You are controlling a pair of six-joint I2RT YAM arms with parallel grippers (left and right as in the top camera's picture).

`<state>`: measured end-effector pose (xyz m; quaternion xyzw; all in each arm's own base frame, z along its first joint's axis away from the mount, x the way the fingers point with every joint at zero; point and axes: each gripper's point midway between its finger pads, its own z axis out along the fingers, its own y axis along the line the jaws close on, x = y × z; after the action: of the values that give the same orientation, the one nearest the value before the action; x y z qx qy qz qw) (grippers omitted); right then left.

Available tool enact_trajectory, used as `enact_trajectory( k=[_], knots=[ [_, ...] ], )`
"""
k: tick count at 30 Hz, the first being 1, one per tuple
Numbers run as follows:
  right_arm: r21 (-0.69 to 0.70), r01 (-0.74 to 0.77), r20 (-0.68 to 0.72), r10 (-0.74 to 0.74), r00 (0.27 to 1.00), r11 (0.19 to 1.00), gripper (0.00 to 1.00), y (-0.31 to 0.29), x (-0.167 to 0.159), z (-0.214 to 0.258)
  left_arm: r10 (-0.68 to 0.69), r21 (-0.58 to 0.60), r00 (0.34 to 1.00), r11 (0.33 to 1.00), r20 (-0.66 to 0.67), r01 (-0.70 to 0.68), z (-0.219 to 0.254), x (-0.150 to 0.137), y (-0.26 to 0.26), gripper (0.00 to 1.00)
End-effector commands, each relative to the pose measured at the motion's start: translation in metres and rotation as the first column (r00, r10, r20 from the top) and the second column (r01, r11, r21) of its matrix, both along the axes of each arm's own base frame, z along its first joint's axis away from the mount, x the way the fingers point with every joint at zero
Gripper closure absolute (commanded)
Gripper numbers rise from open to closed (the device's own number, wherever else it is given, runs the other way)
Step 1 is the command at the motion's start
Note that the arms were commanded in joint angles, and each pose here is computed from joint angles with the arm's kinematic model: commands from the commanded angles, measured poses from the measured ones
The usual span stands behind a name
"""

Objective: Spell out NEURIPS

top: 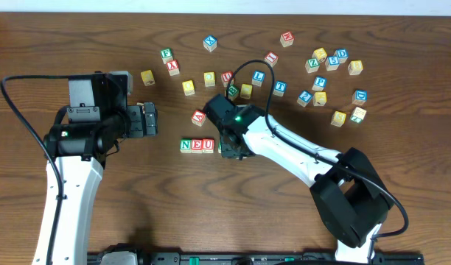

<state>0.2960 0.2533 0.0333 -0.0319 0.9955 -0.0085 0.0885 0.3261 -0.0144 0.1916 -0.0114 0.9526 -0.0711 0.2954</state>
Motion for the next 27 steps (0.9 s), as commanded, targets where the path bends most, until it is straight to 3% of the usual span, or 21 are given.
enact_trajectory(
  k=[1,27],
  knots=[
    [-0.013,0.008,0.028,-0.007,1.000,1.000,0.99,0.000,0.000,-0.006,0.000,0.012,1.000,1.000,0.025,0.000,0.009,0.004,0.003,0.02],
    [0.038,-0.037,0.102,0.033,0.994,0.999,0.97,0.026,0.000,-0.011,0.000,0.012,1.000,1.000,0.025,0.000,0.009,0.004,0.003,0.02]
  ],
)
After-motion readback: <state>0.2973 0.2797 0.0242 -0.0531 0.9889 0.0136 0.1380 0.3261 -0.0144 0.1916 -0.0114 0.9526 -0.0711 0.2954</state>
